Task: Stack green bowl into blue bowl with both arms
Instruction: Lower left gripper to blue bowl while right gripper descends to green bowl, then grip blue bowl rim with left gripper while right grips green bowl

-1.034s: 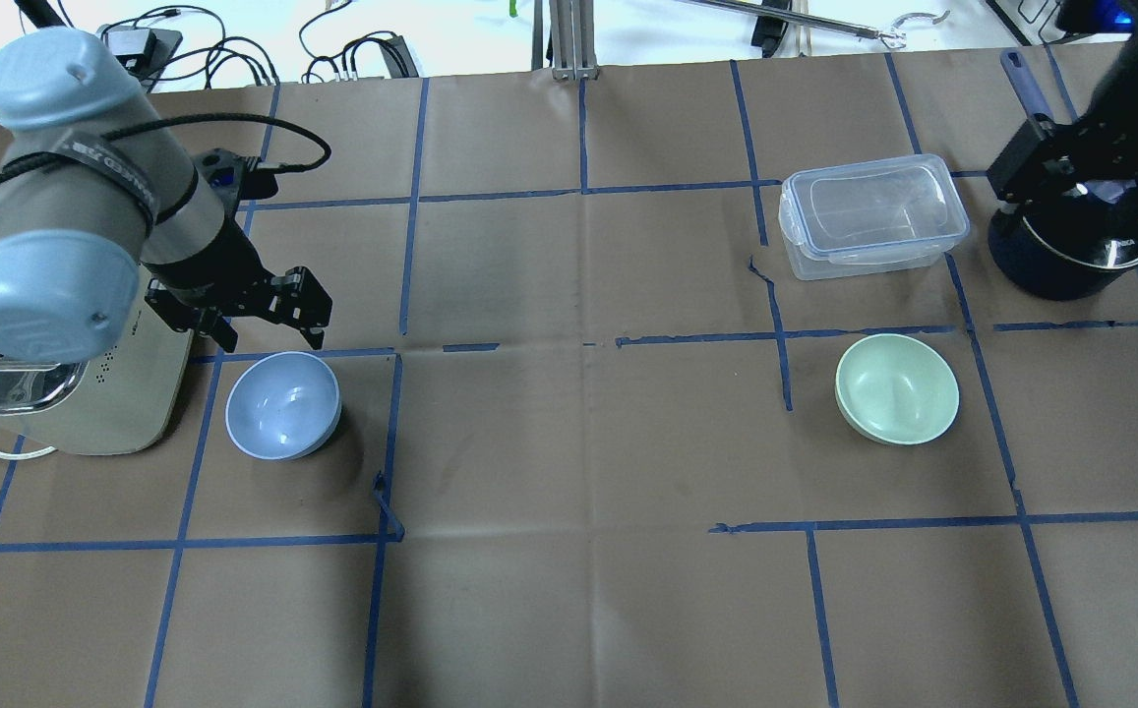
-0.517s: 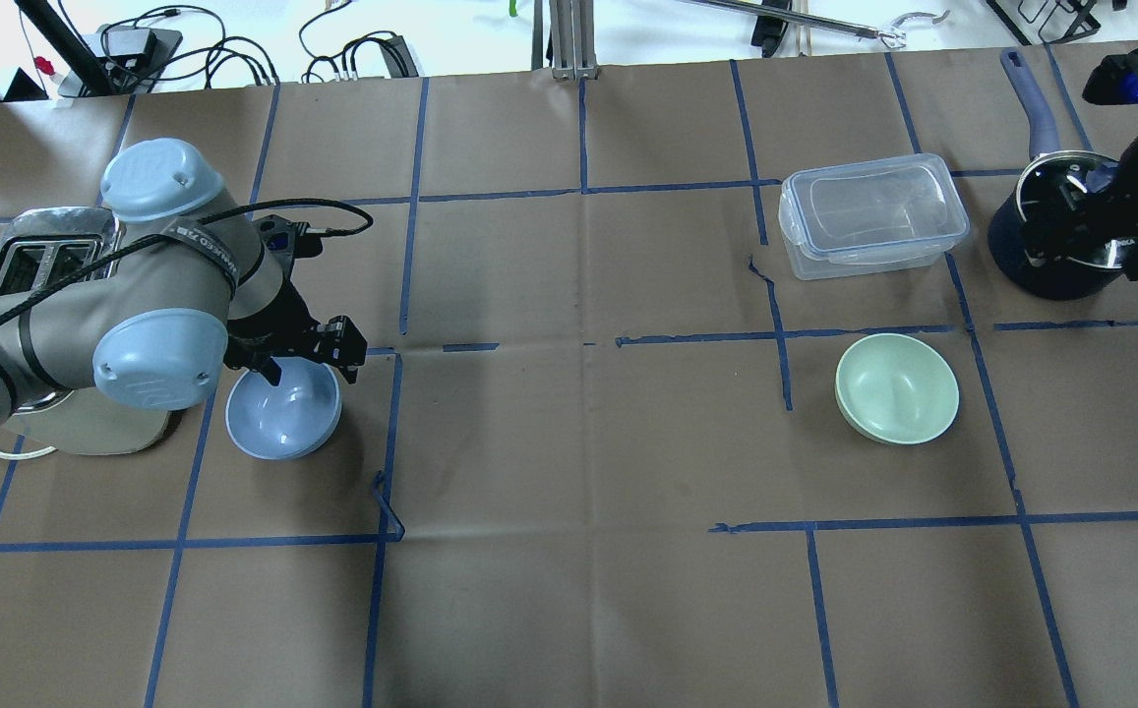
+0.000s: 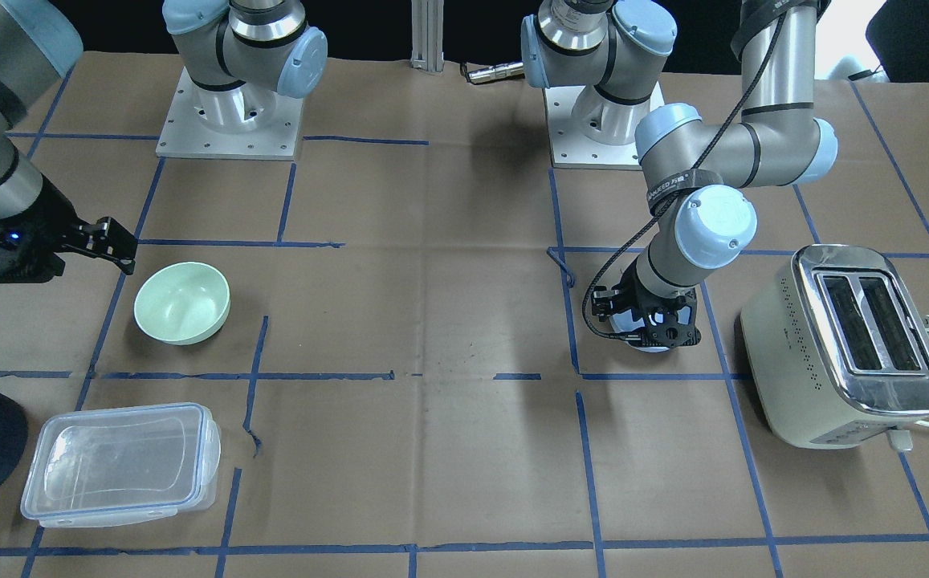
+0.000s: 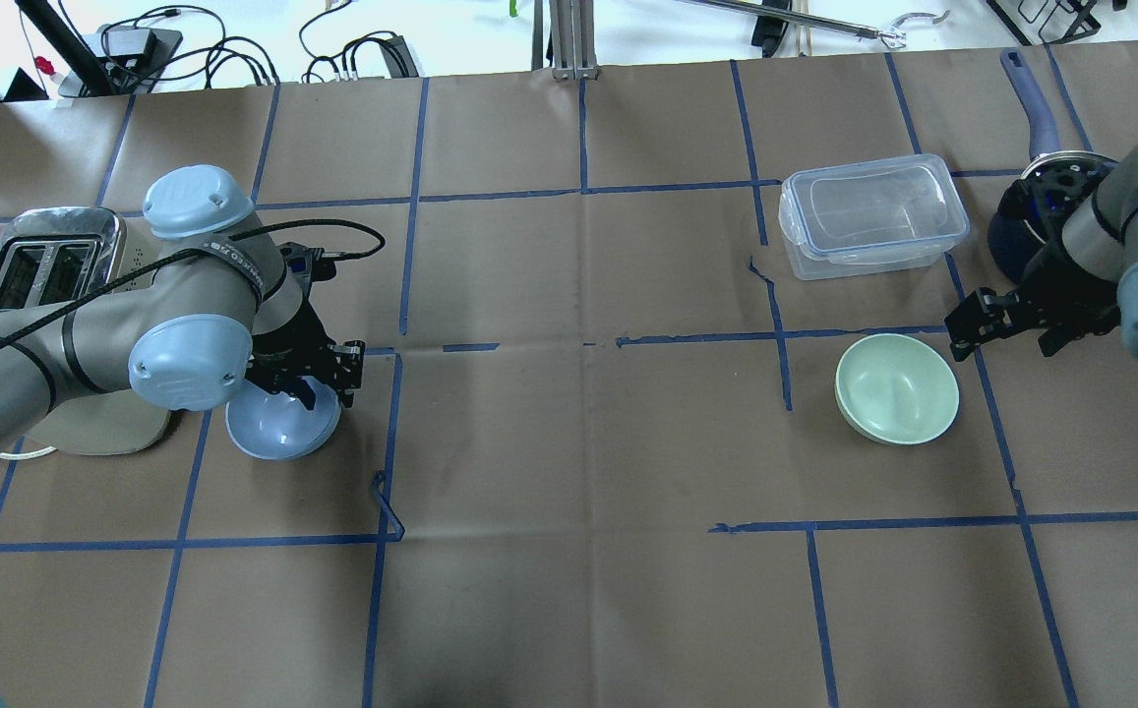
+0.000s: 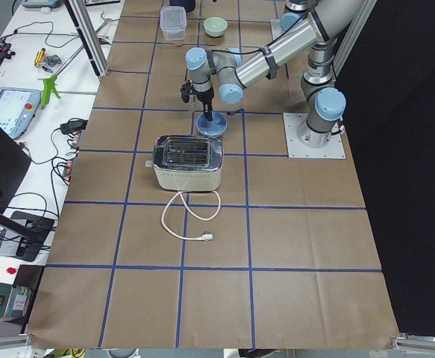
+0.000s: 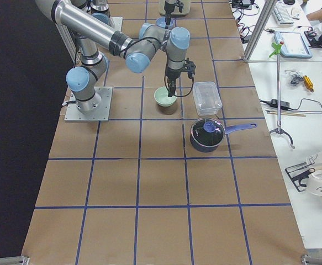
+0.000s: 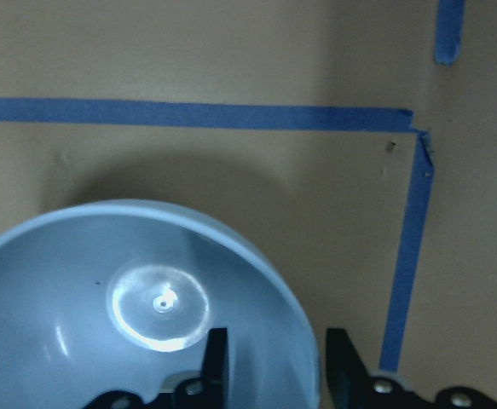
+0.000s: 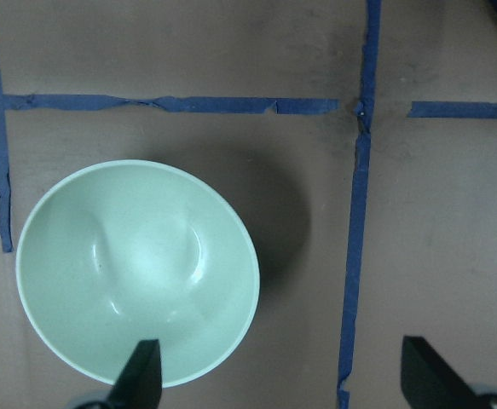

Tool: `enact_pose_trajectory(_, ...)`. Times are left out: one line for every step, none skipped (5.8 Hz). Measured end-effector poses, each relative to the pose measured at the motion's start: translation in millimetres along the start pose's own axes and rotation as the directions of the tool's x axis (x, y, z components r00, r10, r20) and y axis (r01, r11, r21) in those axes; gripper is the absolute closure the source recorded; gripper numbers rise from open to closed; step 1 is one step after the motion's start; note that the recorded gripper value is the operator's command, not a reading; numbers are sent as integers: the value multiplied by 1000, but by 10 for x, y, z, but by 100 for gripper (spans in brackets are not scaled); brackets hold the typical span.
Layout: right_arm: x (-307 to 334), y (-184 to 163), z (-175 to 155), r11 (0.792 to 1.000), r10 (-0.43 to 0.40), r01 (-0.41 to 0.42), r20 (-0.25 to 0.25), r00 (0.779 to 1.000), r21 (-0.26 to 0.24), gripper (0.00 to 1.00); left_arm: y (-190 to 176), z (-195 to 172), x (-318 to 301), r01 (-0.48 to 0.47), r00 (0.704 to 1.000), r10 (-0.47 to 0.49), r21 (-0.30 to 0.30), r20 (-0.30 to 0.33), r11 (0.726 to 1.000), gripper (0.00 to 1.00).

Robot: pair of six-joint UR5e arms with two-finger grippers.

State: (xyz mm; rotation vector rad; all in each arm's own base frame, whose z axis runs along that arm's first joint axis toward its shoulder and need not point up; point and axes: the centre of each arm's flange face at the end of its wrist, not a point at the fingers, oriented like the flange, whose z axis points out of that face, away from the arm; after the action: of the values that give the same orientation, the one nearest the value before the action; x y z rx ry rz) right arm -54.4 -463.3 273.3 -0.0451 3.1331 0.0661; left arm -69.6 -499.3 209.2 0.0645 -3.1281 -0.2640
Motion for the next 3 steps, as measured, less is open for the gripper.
enact_pose_trajectory(-33,56,347,1000,-5,5,2,1000,-8,0,2,-39,4,3,1000,-3,6,1,1000,100)
enact_pose_trajectory(-31,44,603,1000,-4,5,10,1000,-27,0,0,-97,18,7,1000,-7,18,2,1000,100)
enact_pose_trajectory(-20,19,722,999,0,1,11,1000,-33,20,-12,-182,60,14,1000,-14,38,3,999,100)
